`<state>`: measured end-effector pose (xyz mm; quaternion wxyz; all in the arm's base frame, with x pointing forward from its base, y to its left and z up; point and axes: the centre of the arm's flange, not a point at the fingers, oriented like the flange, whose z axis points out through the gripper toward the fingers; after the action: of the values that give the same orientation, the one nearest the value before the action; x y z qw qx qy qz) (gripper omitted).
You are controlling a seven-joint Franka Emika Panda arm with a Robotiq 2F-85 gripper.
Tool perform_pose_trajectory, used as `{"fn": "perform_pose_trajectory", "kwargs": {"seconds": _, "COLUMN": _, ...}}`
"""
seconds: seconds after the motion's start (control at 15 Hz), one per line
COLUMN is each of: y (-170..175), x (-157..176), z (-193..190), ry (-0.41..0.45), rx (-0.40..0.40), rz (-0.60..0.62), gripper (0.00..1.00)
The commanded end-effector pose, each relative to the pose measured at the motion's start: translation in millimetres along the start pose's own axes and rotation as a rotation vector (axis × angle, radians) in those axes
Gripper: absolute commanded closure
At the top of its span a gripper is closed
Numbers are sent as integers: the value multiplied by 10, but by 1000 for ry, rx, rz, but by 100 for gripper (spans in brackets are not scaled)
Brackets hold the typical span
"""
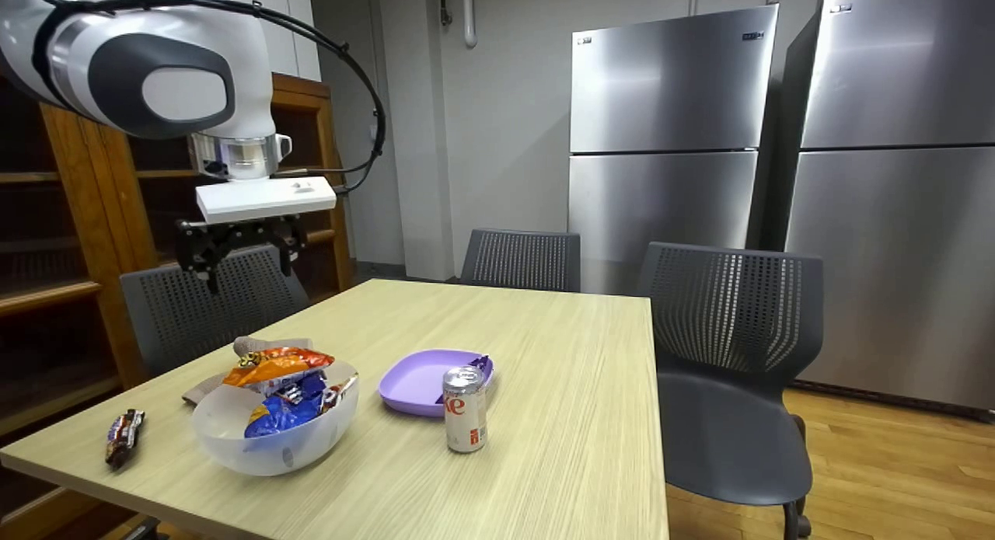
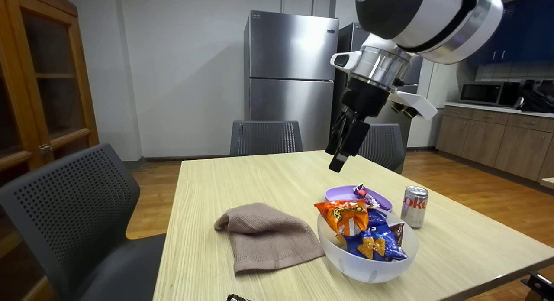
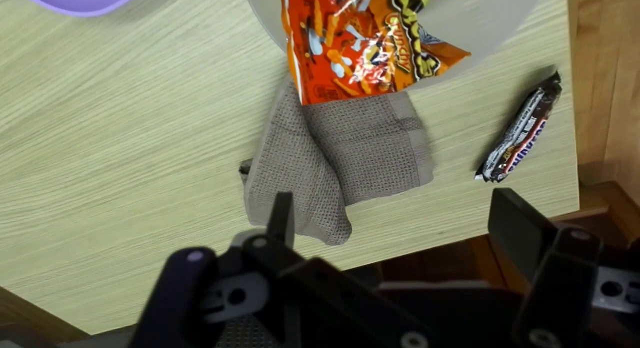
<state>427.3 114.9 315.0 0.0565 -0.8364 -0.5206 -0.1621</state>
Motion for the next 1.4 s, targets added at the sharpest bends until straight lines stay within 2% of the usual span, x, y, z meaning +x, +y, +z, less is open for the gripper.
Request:
{"fn": "perform_pose_trajectory", "kwargs": {"seconds": 0.0, "y": -24, "x": 29, "z": 0, "ry": 2, "rx": 2, "rz": 7, "gripper": 0}}
{"fn": "perform_pose_trajectory", "kwargs": {"seconds": 0.53, "y": -40, "x": 47, "z": 1, "ry": 3, "rx": 3, "rz": 17, "gripper": 0}}
{"fn": "perform_pose_trajectory", "kwargs": {"seconds": 0.8, "y": -238, "x": 258, "z": -13, "ry": 21, "rx": 41, "rz": -20, "gripper": 0}}
{"fn": "perform_pose_trajectory", "kwargs": {"seconds": 1.33, "y": -701, "x": 654, "z": 125, "ry": 6, "rx": 129, "rz": -125, "gripper": 0}}
